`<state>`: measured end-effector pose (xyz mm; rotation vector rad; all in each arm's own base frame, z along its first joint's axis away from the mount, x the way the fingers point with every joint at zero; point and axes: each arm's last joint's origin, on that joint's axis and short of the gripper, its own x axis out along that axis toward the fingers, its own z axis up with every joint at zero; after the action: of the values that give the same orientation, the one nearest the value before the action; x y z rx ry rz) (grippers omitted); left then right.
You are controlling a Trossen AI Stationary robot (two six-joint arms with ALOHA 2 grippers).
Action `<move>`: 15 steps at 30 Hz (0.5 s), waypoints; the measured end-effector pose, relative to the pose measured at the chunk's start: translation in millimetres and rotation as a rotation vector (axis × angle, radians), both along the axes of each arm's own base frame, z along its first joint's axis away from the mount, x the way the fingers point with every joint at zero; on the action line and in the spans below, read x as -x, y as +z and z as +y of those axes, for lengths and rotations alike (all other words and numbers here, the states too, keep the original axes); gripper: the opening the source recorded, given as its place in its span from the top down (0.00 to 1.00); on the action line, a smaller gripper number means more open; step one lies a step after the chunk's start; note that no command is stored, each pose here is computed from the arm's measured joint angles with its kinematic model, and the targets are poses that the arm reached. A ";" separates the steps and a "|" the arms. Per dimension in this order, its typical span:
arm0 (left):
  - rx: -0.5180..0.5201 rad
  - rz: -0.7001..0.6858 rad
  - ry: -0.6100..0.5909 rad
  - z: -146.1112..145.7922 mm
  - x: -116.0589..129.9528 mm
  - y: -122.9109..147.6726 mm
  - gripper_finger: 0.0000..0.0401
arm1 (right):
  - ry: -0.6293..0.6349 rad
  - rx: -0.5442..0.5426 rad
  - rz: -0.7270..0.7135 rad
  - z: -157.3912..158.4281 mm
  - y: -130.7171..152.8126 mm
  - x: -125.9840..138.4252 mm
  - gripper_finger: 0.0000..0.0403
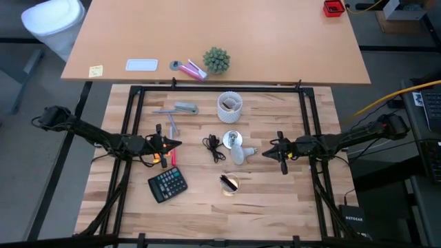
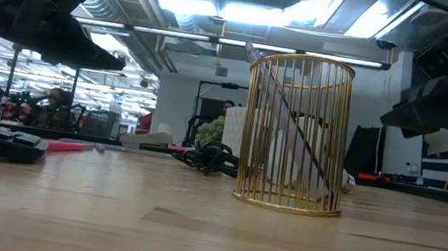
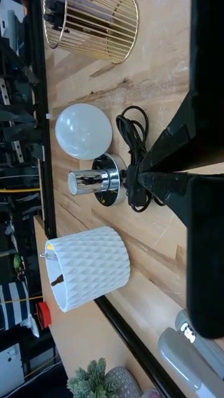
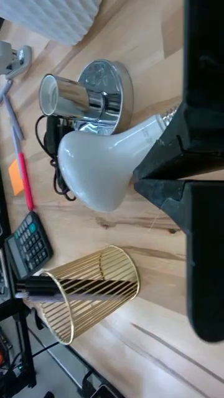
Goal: Screw lightbulb
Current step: Return to Home Position
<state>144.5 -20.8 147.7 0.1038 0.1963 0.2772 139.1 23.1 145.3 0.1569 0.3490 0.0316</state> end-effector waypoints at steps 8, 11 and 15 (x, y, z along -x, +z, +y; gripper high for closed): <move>0.000 -0.002 0.000 0.0 0.0 0.2 0.99 | 0.001 -0.003 -0.020 -1.2 4.4 6.1 0.99; 0.004 -0.015 0.000 0.3 1.1 2.2 0.99 | 0.001 -0.007 -0.043 -2.1 8.1 11.3 0.99; 0.003 -0.013 0.000 1.4 5.5 4.1 0.99 | 0.001 -0.017 -0.091 -3.3 13.9 17.2 0.99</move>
<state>139.0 -19.5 151.7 0.0990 0.1842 0.2779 121.9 19.8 159.3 0.1711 0.2575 0.0422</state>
